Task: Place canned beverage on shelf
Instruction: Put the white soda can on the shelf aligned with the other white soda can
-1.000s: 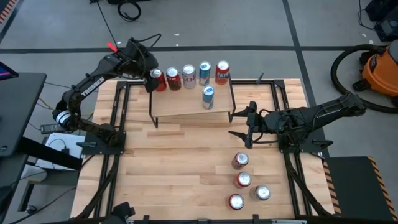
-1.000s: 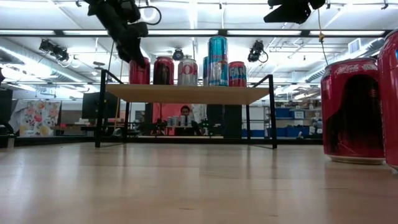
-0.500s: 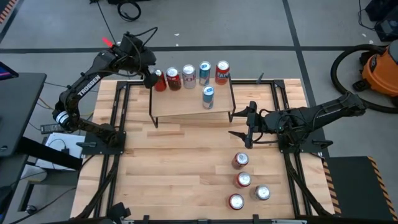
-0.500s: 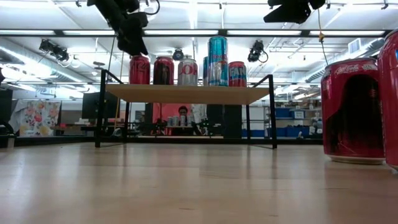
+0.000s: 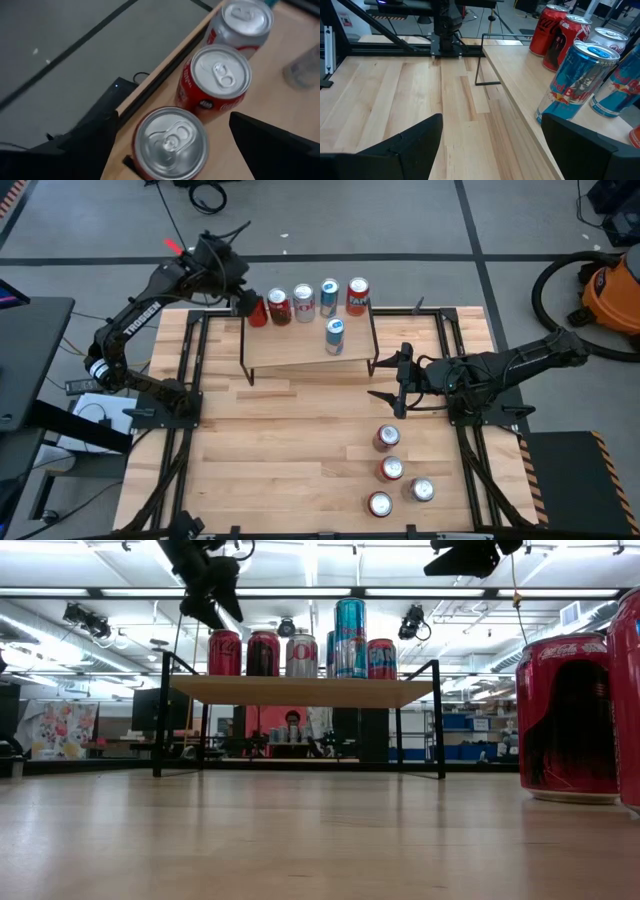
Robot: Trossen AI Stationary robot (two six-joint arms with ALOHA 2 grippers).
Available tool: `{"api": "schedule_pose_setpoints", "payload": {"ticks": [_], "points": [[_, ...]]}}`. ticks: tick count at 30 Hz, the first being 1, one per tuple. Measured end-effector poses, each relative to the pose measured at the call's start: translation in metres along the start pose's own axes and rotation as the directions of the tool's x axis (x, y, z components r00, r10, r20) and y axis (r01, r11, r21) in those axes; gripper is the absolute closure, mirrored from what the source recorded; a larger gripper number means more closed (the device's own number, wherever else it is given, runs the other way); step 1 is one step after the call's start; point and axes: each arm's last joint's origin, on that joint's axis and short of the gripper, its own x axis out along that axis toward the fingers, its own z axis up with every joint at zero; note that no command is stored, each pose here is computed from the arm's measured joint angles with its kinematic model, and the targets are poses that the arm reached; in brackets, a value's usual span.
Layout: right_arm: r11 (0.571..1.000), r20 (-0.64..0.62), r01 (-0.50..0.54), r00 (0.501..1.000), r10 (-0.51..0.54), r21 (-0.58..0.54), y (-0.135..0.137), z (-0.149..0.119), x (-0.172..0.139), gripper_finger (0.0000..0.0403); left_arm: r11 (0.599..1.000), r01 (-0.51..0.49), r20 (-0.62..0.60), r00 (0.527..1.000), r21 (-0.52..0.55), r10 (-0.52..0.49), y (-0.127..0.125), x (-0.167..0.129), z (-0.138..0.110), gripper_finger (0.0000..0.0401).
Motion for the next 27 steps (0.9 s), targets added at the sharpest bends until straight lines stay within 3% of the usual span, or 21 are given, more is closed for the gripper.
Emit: {"api": "schedule_pose_setpoints", "payload": {"ticks": [3,7,17,21,27], "points": [[1.0,0.0,0.0,1.0,0.0,0.0,0.0,0.0,0.0,0.0053,0.996,-0.006,-0.001,1.0,-0.087,0.006,-0.003,0.0,0.0,0.001],[1.0,0.0,0.0,1.0,0.0,0.0,0.0,0.0,0.0,0.0053,0.995,-0.039,0.006,0.999,-0.096,0.04,-0.01,0.001,0.002,0.001],[1.0,0.0,0.0,1.0,0.0,0.002,0.0,0.0,0.0,0.0053,0.992,-0.055,0.062,0.997,0.112,0.048,-0.043,0.003,0.008,0.001],[1.0,0.0,0.0,1.0,0.0,0.002,0.0,0.0,0.0,0.0053,0.963,-0.074,0.072,0.996,0.259,0.057,-0.067,0.001,0.007,0.001],[1.0,0.0,0.0,1.0,0.0,0.001,0.0,0.0,0.0,0.0053,0.902,-0.002,0.093,0.995,0.432,-0.043,-0.106,-0.004,0.004,0.001]]}}
